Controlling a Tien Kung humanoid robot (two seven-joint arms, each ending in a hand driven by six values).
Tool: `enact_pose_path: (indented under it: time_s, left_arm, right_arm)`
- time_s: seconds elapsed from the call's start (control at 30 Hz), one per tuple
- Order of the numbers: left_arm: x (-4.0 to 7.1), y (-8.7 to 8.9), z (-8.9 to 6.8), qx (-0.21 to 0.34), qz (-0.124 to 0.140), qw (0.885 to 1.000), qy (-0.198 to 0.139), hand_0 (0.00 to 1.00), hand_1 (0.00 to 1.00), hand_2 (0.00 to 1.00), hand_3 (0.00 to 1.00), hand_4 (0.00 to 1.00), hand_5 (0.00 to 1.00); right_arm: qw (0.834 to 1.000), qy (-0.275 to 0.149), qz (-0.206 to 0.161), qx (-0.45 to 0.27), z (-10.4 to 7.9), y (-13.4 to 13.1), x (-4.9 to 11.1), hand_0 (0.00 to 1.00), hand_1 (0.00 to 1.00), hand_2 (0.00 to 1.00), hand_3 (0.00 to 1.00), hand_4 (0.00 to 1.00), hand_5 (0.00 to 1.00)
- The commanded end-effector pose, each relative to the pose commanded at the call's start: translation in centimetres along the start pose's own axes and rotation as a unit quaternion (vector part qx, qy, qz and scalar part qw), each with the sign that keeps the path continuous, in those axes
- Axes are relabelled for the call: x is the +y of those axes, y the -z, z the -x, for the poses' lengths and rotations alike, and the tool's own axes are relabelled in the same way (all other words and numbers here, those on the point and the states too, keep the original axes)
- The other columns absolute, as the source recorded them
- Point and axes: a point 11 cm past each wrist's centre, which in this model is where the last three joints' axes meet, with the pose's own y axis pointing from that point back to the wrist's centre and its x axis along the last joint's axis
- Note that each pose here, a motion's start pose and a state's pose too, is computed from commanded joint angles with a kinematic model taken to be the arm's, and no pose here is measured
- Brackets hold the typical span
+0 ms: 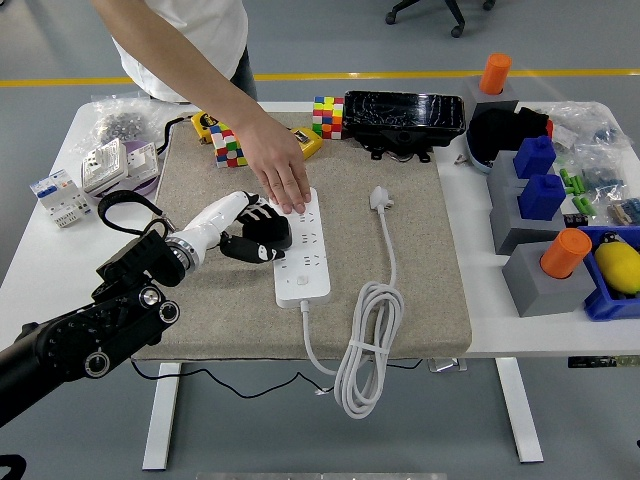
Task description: Put the plug near the board,insert it into the board,press the button,pull the plug out
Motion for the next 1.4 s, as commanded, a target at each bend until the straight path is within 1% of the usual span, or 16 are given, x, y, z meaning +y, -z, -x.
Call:
enact_pose_path:
  time_s: [0.07,0.1,0.27,0.3,0.47,0.5,0.67,0.77,0.87,1.0,1.07,1.1,1.17,1.27,1.3,1.4]
  left_arm:
    - [-0.1,0.1,0.1,-0.003,-0.002,1.000,-0.002,0.532,0.493,0.538,0.562,0.738,0.102]
    - [-0.1,0.2,0.1,-0.004,-0.001,1.000,-0.005,0.415,0.441,0.503,0.542,0.675,0.077]
    - [-0.1,0.4,0.0,-0.005,0.009,1.000,-0.022,0.415,0.441,0.503,0.542,0.675,0.077]
    - [-0.1,0.4,0.0,-0.004,0.012,1.000,-0.026,0.358,0.392,0.457,0.520,0.629,0.002]
    - [0.1,0.2,-0.4,0.014,0.029,0.998,-0.048,0.358,0.392,0.457,0.520,0.629,0.002]
    - [0.1,0.2,-0.5,0.022,0.034,0.998,-0.054,0.341,0.382,0.429,0.500,0.625,0.002]
    - [0.5,0.3,-1.6,0.070,0.051,0.993,-0.081,0.341,0.382,0.429,0.500,0.625,0.002]
    - [0.9,0.9,-2.4,0.088,0.053,0.990,-0.098,0.334,0.370,0.416,0.487,0.616,0.002]
    - [1.3,2.1,-3.3,0.094,0.045,0.988,-0.114,0.334,0.370,0.416,0.487,0.616,0.002]
    - [2.0,5.1,-4.1,0.076,0.009,0.988,-0.131,0.332,0.375,0.415,0.494,0.616,0.002]
    - [2.5,7.2,-4.1,0.065,-0.019,0.990,-0.127,0.332,0.375,0.415,0.494,0.616,0.002]
    - [2.6,7.6,-4.1,0.063,-0.024,0.990,-0.125,0.438,0.471,0.522,0.550,0.658,0.002]
    - [2.8,8.7,-3.9,0.057,-0.038,0.991,-0.116,0.438,0.471,0.522,0.550,0.658,0.002]
    - [3.0,9.2,-3.5,0.059,-0.045,0.991,-0.108,0.438,0.471,0.522,0.550,0.658,0.002]
    - [3.0,9.2,-3.4,0.060,-0.045,0.991,-0.107,0.607,0.587,0.572,0.574,0.882,0.120]
    - [2.9,9.0,-3.1,0.060,-0.045,0.992,-0.105,0.607,0.587,0.572,0.574,0.882,0.120]
  right_arm:
    - [1.000,-0.001,0.000,0.001,-0.1,0.0,0.0,0.742,0.714,0.715,0.725,0.992,0.654]
    - [1.000,-0.001,0.000,0.001,-0.1,0.0,0.0,0.742,0.713,0.715,0.725,0.992,0.654]
    - [1.000,-0.002,0.001,0.002,-0.2,0.0,0.0,0.742,0.713,0.715,0.725,0.992,0.654]
    - [1.000,-0.002,0.001,0.002,-0.2,-0.1,0.0,0.742,0.713,0.715,0.726,0.991,0.654]
    - [1.000,-0.001,0.002,0.002,-0.1,-0.2,0.0,0.742,0.713,0.715,0.726,0.991,0.654]
    - [1.000,-0.001,0.002,0.001,-0.1,-0.2,0.0,0.742,0.713,0.715,0.722,0.991,0.654]
    - [1.000,0.000,0.000,0.000,0.0,-0.1,0.0,0.742,0.713,0.715,0.722,0.991,0.654]
    - [1.000,0.000,0.001,0.000,0.0,-0.1,0.0,0.741,0.713,0.715,0.723,0.991,0.655]
    - [1.000,0.000,0.003,0.001,0.0,-0.3,0.0,0.741,0.713,0.715,0.723,0.991,0.655]
    - [1.000,0.001,0.003,0.002,0.1,-0.3,0.0,0.742,0.713,0.715,0.722,0.991,0.654]
    - [1.000,0.000,0.002,0.004,0.0,-0.2,0.0,0.742,0.713,0.715,0.722,0.991,0.654]
    - [1.000,0.000,0.002,0.004,0.0,-0.2,0.0,0.742,0.713,0.715,0.720,0.990,0.655]
    - [1.000,-0.001,0.002,0.004,-0.1,-0.2,0.0,0.742,0.713,0.715,0.720,0.990,0.655]
    - [1.000,-0.001,0.002,0.004,-0.1,-0.1,0.0,0.742,0.713,0.715,0.720,0.990,0.655]
    - [1.000,-0.001,0.001,0.005,-0.1,-0.1,0.0,0.742,0.713,0.715,0.719,0.991,0.655]
    - [1.000,0.001,-0.001,0.007,0.1,0.2,0.0,0.742,0.713,0.715,0.719,0.991,0.655]
